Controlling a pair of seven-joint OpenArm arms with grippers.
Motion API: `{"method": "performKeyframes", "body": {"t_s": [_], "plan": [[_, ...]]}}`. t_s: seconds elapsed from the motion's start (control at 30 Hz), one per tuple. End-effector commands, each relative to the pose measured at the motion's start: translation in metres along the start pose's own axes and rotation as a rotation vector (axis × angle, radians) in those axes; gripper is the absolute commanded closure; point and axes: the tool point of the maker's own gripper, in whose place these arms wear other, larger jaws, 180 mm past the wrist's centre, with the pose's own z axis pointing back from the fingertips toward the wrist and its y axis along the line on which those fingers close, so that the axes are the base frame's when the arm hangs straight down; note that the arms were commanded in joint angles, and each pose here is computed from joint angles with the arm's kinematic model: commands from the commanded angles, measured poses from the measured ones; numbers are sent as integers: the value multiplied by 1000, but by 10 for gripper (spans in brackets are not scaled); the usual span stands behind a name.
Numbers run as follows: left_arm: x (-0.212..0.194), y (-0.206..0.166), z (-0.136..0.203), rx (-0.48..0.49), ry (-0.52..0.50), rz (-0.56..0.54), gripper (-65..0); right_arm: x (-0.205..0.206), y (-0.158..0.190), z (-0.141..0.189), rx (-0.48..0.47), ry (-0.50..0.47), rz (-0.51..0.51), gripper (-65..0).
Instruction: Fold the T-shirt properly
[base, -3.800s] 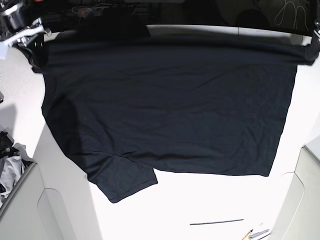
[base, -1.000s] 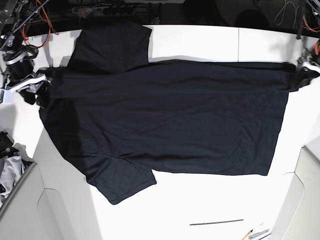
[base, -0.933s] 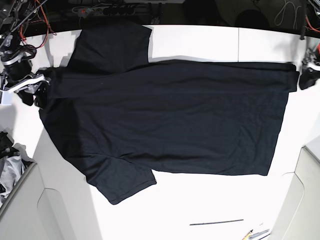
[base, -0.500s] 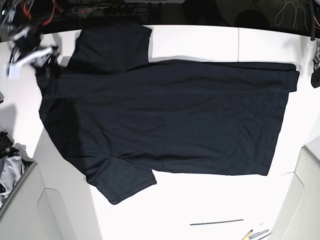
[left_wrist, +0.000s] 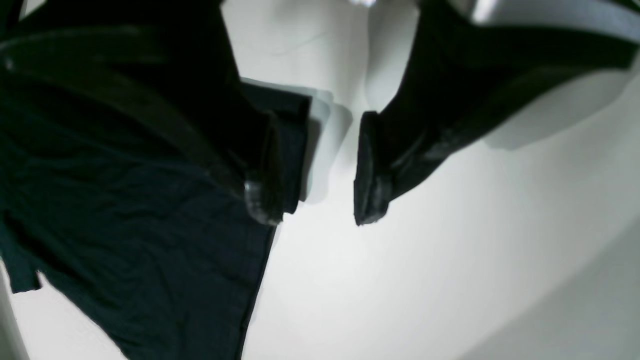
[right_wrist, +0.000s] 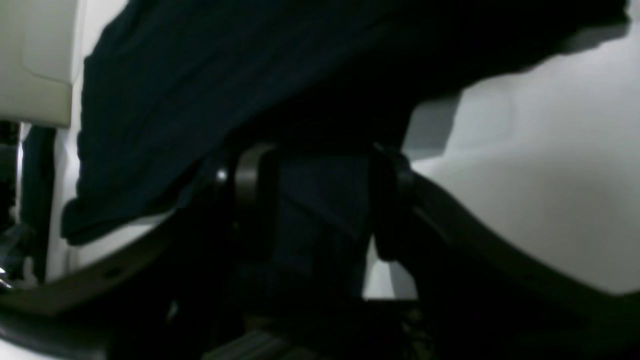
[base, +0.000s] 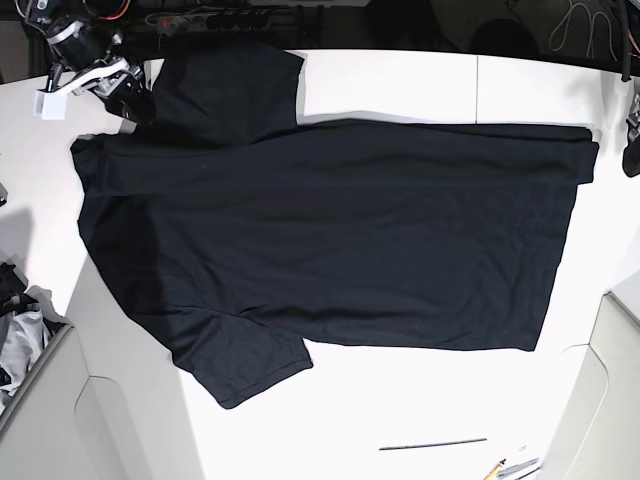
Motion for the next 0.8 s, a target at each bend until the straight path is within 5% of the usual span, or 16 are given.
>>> {"method": "performKeyframes", "body": {"t_s": [0.0, 0.27, 0.77], "plan": [[21, -3, 3, -15, -52, -22, -267, 3, -2, 2, 3, -15, -2, -293], [21, -3, 3, -15, -53, -21, -267, -27, -22, -4, -4, 32, -133, -292], [20, -3, 3, -15, -51, -22, -267, -61, 24, -28, 127, 154, -116, -275]]}}
